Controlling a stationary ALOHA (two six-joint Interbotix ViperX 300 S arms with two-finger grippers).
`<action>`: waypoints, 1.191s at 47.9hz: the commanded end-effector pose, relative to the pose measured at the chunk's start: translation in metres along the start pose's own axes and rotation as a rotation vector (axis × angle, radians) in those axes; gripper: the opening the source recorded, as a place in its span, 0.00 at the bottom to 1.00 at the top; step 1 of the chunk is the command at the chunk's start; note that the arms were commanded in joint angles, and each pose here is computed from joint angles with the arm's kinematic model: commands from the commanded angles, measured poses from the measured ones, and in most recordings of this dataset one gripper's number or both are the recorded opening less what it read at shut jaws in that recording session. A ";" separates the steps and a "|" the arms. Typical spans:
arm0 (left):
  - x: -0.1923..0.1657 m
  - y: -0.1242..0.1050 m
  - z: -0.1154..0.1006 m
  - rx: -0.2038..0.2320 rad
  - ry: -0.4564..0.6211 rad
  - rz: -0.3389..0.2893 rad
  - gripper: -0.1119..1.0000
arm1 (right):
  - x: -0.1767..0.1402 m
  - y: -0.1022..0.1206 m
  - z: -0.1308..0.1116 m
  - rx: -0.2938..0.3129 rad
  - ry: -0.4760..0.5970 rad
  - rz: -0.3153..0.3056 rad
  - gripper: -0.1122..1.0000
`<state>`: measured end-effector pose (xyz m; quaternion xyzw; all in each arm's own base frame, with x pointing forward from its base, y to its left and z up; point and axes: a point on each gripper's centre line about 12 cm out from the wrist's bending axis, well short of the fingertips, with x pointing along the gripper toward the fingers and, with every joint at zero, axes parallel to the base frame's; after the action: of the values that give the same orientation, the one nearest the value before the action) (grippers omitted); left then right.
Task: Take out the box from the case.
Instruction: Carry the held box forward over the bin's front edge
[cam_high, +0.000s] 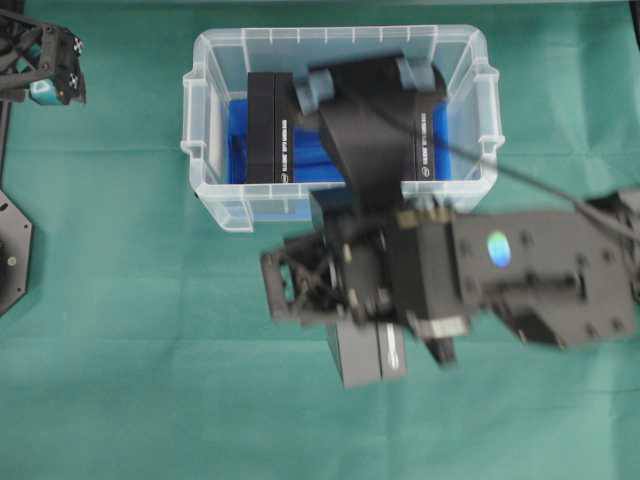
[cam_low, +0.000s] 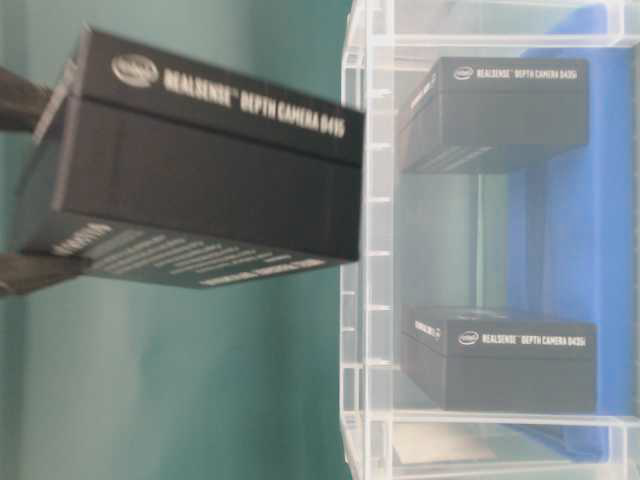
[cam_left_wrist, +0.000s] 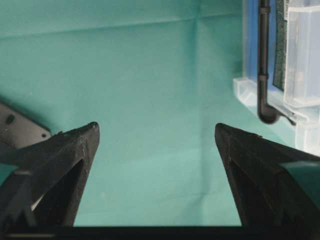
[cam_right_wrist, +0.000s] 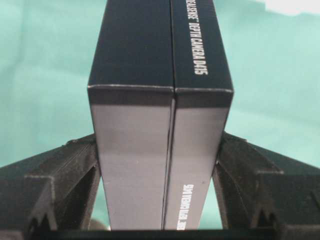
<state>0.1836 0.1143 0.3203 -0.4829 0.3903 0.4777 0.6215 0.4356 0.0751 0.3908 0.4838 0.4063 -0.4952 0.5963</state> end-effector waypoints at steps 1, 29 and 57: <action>-0.005 0.001 0.001 -0.002 -0.015 -0.016 0.97 | -0.031 -0.009 -0.008 0.014 0.015 0.073 0.71; -0.006 0.004 -0.001 -0.009 -0.016 -0.017 0.97 | -0.025 -0.006 -0.060 0.042 0.060 0.095 0.71; -0.006 0.004 -0.001 -0.001 -0.016 -0.018 0.97 | 0.030 0.002 -0.060 0.029 0.063 -0.009 0.71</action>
<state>0.1787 0.1111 0.3200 -0.4828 0.3894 0.4770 0.6227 0.4436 0.1314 0.3455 0.4939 0.4250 -0.5000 0.5705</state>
